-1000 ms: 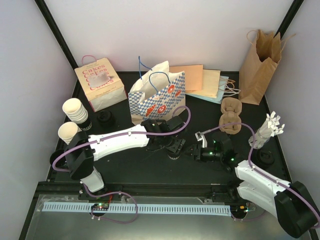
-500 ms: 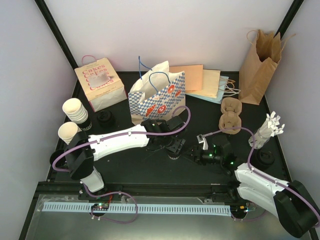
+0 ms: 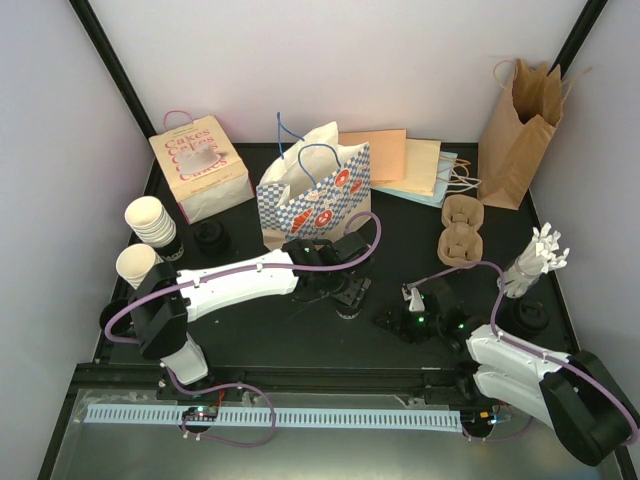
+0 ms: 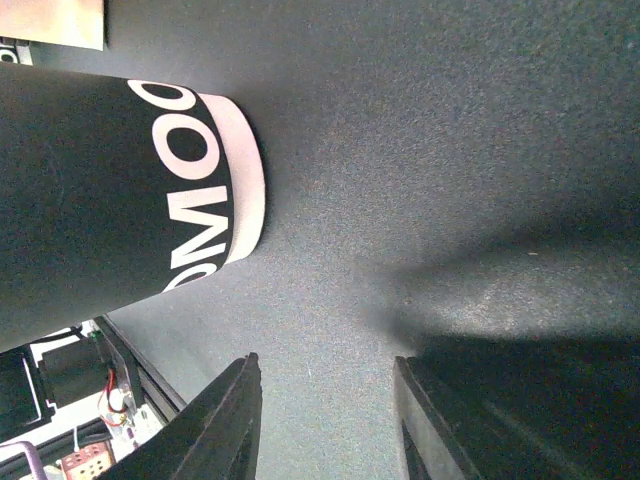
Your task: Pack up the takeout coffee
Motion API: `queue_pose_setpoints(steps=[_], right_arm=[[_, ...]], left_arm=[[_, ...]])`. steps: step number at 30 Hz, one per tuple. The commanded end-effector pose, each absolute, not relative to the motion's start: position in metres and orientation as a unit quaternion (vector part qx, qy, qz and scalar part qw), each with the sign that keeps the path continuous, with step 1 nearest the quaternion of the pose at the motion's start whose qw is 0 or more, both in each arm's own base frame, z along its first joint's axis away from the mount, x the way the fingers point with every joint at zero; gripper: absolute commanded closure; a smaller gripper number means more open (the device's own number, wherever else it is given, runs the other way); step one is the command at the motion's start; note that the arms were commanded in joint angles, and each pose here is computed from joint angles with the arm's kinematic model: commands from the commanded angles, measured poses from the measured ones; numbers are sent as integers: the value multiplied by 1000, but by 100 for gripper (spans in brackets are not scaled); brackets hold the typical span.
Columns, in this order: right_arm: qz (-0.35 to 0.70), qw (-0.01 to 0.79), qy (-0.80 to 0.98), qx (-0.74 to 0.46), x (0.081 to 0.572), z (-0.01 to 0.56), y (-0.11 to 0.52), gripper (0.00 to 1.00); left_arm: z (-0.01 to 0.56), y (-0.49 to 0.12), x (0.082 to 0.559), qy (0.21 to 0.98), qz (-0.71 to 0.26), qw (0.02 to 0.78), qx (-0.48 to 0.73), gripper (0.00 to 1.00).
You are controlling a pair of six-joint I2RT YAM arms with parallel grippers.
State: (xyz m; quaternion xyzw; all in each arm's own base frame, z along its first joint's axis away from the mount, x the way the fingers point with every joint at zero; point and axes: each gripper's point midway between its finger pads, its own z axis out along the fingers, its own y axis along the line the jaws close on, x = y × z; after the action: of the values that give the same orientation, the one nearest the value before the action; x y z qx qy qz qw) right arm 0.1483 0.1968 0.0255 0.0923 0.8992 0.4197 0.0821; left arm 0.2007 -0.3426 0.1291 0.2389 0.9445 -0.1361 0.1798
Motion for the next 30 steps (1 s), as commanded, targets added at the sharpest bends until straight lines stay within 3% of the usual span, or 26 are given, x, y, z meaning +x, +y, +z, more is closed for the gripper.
queue_pose_setpoints(steps=[1, 12, 18, 25, 30], right_arm=[[393, 93, 911, 81, 149, 21, 191, 60], [360, 76, 927, 67, 145, 10, 190, 60], [397, 98, 912, 30, 153, 40, 204, 59], [413, 184, 890, -50, 170, 108, 212, 42], [369, 200, 906, -58, 171, 107, 198, 40]], left_arm=[[100, -333, 185, 955, -111, 131, 244, 33], [98, -334, 185, 954, -111, 129, 246, 33], [96, -333, 185, 954, -108, 129, 249, 33], [99, -332, 187, 952, -106, 132, 255, 33], [106, -335, 189, 949, -112, 137, 259, 31]])
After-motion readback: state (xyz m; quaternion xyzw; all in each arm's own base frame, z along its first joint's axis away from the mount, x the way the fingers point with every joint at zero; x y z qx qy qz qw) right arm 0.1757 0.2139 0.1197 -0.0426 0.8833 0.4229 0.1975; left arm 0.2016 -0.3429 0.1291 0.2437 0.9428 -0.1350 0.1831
